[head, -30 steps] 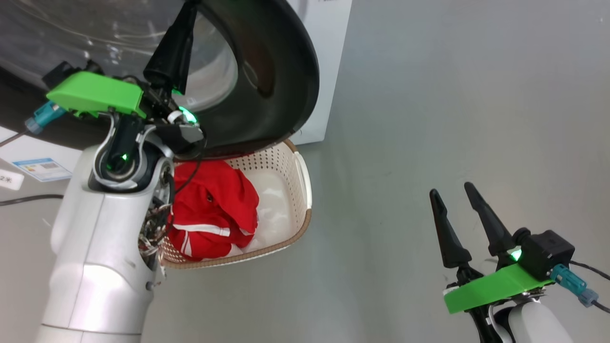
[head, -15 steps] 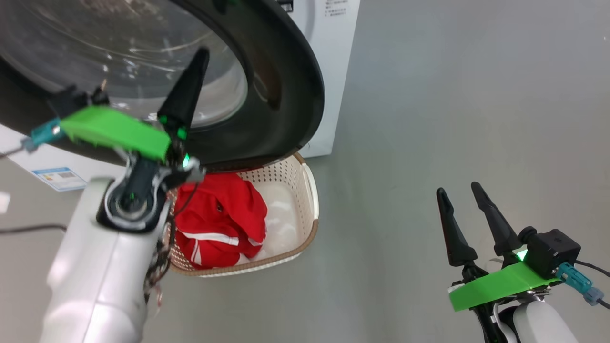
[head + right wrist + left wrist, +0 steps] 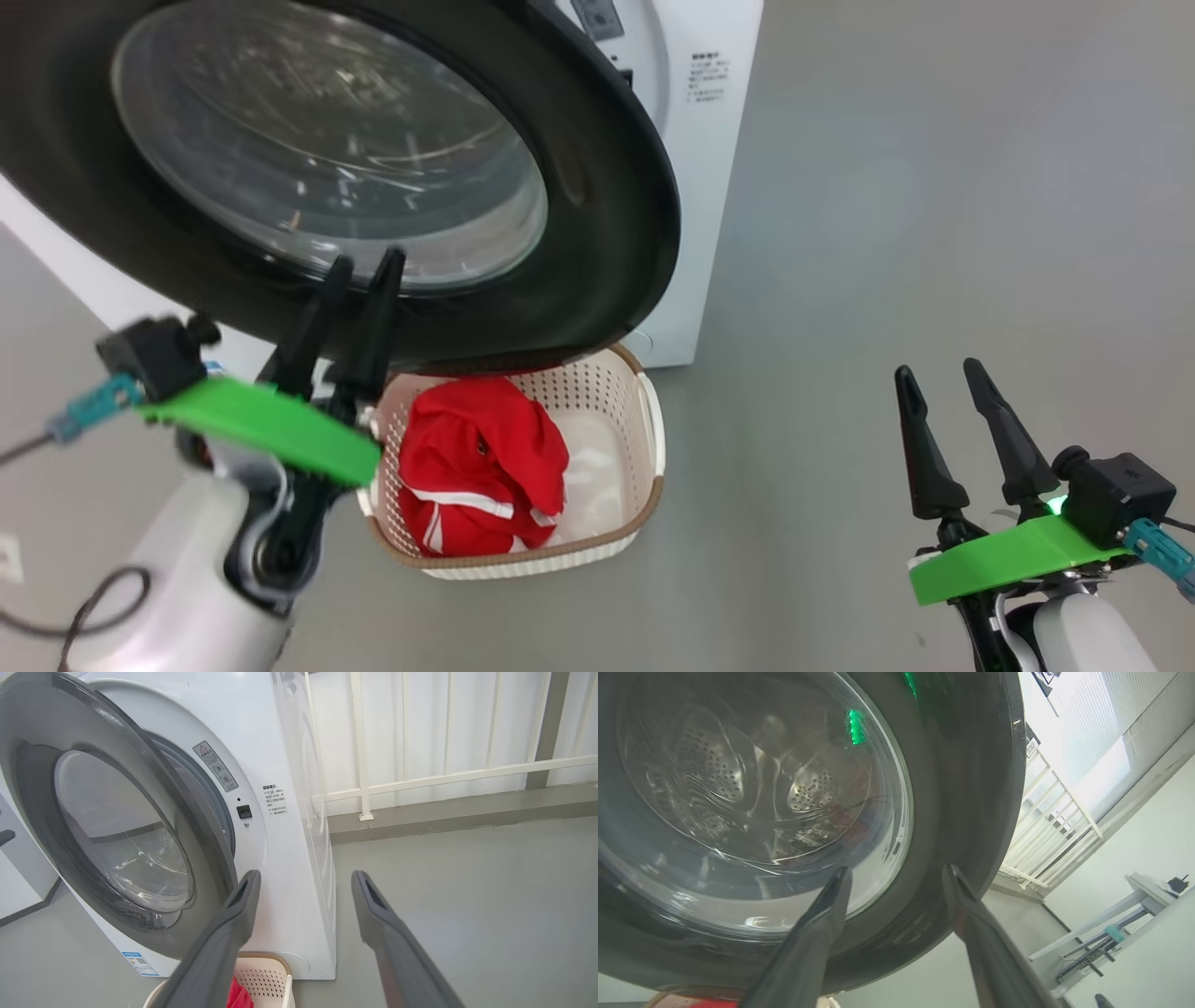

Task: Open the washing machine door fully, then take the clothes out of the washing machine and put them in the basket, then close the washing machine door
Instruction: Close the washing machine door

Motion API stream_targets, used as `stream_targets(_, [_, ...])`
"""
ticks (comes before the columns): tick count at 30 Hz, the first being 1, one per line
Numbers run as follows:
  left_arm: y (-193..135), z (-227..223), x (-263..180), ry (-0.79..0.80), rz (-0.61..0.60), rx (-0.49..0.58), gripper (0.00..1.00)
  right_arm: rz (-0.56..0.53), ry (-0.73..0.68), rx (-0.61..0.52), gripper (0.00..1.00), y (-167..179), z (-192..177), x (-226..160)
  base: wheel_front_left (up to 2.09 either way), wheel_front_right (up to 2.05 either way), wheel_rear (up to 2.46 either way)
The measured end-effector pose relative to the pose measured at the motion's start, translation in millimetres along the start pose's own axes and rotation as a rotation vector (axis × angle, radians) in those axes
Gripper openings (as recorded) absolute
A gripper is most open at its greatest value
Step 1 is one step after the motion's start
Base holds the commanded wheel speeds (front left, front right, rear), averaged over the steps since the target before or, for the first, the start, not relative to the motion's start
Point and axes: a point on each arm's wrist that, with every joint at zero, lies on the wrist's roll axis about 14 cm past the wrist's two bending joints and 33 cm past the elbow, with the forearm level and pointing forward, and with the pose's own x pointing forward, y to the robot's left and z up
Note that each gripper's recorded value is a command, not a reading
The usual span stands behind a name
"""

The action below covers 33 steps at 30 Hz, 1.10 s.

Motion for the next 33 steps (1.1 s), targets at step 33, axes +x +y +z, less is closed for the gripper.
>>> stream_targets(33, [17, 31, -162, -0.164, 0.268, 0.571, 1.00, 0.031, -0.096, -0.056, 1.00, 10, 35, -45, 0.00, 0.00, 0.00])
